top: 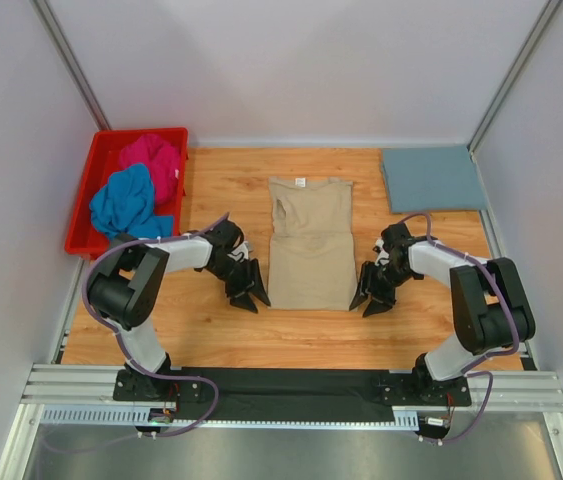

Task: Fold and stack the t-shirts
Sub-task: Fold the tshirt

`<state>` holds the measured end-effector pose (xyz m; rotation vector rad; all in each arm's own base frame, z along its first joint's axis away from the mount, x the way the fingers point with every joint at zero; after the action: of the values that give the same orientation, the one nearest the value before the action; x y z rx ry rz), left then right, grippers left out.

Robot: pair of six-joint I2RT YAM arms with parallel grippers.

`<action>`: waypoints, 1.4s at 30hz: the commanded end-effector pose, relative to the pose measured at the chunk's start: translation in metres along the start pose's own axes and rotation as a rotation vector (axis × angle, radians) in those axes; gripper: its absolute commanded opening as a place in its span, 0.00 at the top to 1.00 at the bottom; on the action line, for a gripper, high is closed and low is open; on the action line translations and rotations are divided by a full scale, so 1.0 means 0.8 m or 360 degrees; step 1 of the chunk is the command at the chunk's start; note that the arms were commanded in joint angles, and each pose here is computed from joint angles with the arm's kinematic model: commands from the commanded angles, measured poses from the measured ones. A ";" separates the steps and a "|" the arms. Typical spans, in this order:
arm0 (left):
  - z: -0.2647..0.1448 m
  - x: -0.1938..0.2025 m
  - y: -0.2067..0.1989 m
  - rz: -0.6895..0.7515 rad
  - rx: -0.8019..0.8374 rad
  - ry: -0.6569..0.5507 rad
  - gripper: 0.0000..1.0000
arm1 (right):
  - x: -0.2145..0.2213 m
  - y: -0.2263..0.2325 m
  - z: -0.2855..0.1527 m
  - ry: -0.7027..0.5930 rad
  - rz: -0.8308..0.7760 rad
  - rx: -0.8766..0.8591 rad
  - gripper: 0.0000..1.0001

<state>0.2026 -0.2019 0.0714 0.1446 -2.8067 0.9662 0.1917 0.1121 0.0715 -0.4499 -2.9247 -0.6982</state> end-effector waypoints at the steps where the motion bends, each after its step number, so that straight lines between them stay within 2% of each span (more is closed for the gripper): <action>1: 0.003 -0.005 -0.001 -0.0002 -0.0018 -0.0048 0.47 | -0.007 -0.001 0.007 -0.0050 -0.0005 0.0007 0.55; 8: 0.011 -0.021 -0.004 0.0013 -0.0024 -0.0043 0.49 | -0.014 -0.003 0.007 -0.0080 -0.0024 0.0047 0.59; 15: 0.016 -0.018 0.003 -0.0011 -0.0073 -0.0025 0.61 | -0.016 -0.003 0.013 -0.0065 -0.0036 0.0042 0.59; 18: 0.019 -0.017 0.006 -0.0011 -0.0091 -0.0023 0.62 | -0.021 -0.002 0.016 -0.0073 -0.0051 0.0034 0.59; 19: 0.022 -0.017 0.008 -0.0014 -0.0097 -0.0014 0.63 | -0.023 -0.003 0.018 -0.0068 -0.0051 0.0046 0.61; 21: 0.024 -0.019 0.008 -0.0010 -0.0099 -0.0015 0.69 | -0.024 -0.004 0.018 -0.0074 -0.0052 0.0051 0.65; 24: 0.026 -0.019 0.009 -0.0032 -0.0113 -0.0003 0.87 | -0.021 -0.005 0.017 -0.0075 -0.0058 0.0050 0.80; 25: 0.024 -0.017 0.007 -0.0027 -0.0120 -0.0012 0.91 | -0.019 -0.006 0.015 -0.0073 -0.0064 0.0060 0.91; 26: 0.021 -0.015 0.006 -0.0034 -0.0139 -0.0007 0.99 | -0.019 -0.005 0.011 -0.0094 -0.0076 0.0056 0.96; 27: 0.018 -0.014 0.006 -0.0033 -0.0152 -0.0014 1.00 | -0.018 -0.006 0.009 -0.0105 -0.0085 0.0067 1.00; 36: -0.008 -0.007 -0.018 -0.0006 -0.0111 -0.0070 1.00 | -0.015 0.008 -0.024 -0.0228 -0.0130 0.0044 1.00; 42: -0.011 0.003 -0.024 0.0006 -0.0107 -0.0047 1.00 | 0.001 0.009 -0.036 -0.0223 -0.0131 0.0015 1.00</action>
<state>0.2055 -0.2093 0.0731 0.1581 -2.8417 0.8580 0.1976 0.1078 0.0905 -0.4050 -3.0586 -0.6993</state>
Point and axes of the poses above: each gripper's point midway between its finger pads, its own z axis out along the fingers, its own y axis along the line the jaws close on, x = y × z, the point moved 6 cm from there along -z, back along the fingers, and after that the axes turned 3 degrees about z, right-handed, at the moved point
